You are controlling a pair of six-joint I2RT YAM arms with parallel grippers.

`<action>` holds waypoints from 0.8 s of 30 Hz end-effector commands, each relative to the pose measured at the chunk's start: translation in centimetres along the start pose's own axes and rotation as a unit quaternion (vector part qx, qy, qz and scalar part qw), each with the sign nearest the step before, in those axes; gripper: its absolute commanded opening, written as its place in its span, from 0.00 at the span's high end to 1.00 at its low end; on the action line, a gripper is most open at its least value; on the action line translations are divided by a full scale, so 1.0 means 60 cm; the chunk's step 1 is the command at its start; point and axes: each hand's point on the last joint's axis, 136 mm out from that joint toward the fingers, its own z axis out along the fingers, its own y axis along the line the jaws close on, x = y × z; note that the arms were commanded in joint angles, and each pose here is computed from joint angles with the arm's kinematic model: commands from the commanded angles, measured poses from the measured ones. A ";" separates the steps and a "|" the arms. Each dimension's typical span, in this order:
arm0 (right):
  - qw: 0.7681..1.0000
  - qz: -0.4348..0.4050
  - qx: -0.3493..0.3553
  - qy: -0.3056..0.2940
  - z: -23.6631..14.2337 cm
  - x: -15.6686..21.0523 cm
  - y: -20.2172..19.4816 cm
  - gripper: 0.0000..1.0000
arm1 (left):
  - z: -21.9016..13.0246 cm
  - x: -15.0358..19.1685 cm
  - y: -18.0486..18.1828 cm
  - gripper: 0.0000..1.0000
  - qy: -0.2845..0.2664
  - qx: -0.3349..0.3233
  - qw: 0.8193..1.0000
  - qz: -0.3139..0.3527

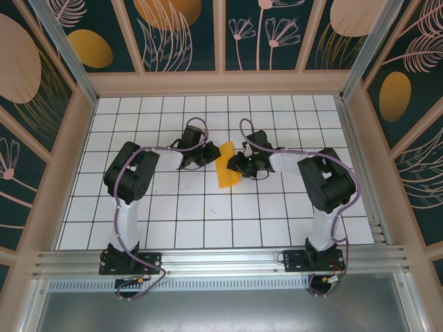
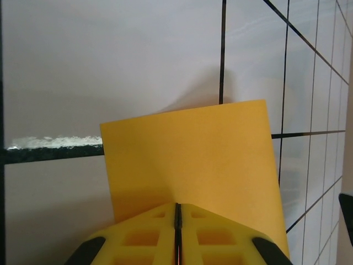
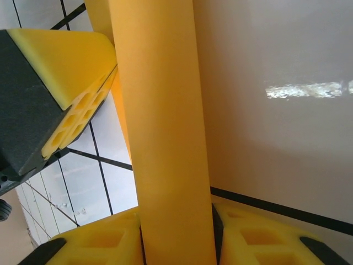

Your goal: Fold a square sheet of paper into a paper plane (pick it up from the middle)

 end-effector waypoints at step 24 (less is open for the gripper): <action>0.991 -0.116 0.059 0.026 -0.011 -0.053 -0.002 0.35 | 0.021 0.030 0.047 0.91 0.050 -0.065 0.996 0.024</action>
